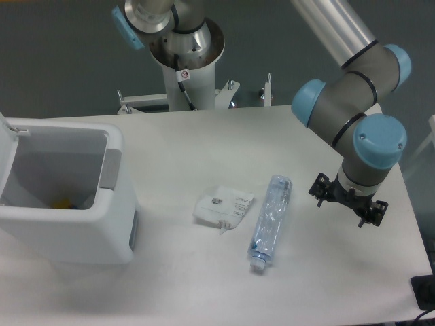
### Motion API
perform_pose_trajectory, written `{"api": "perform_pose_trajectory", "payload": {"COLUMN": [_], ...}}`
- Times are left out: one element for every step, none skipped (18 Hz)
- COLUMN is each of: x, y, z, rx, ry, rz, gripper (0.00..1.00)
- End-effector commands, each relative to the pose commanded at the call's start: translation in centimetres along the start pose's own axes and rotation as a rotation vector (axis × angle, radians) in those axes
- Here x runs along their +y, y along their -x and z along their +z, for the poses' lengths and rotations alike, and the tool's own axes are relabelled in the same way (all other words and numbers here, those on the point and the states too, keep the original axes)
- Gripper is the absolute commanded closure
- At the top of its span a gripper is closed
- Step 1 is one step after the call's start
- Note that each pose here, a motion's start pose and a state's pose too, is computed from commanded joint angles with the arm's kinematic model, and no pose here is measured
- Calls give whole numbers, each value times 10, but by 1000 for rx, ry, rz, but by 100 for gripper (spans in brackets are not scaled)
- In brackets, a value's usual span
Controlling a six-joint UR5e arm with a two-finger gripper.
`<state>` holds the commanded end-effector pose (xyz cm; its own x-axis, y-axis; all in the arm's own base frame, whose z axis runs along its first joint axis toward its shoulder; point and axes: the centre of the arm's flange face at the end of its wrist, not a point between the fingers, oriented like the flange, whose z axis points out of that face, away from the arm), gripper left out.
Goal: Place the trash in the trash can
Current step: 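Move the gripper down over the clear plastic water bottle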
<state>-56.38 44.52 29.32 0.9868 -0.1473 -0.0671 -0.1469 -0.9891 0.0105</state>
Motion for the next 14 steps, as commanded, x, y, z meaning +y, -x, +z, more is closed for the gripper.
{"api": "perform_pose_trajectory", "payload": {"x": [0,0,-1,-1,-1,-2,-2,-4,-13,-29,-47,-67,-86,-95], "y": [0,-1,0,-1,-1,-3,-7,-10,-16,-29,-40,-49,-63,-73], "z": [0,1,0,1,2,4,3,4,2,3,2,-2,3,9], "rx": [2,4,3,6,5,-4,-7,-5,-11,-1,-3,-34,-37,-23], "ry": [-1,-2,-5,-9,-10,-16,-29,-38,-61,-74,-90,-123,-131,-127], "rz": [0,0,-3,-8,-12,-23,-45,-74,-115,-165,-213,-235,-260,-286], "gripper": [0,0,0,0,0,0,0,0,0,0,0,0,0,0]}}
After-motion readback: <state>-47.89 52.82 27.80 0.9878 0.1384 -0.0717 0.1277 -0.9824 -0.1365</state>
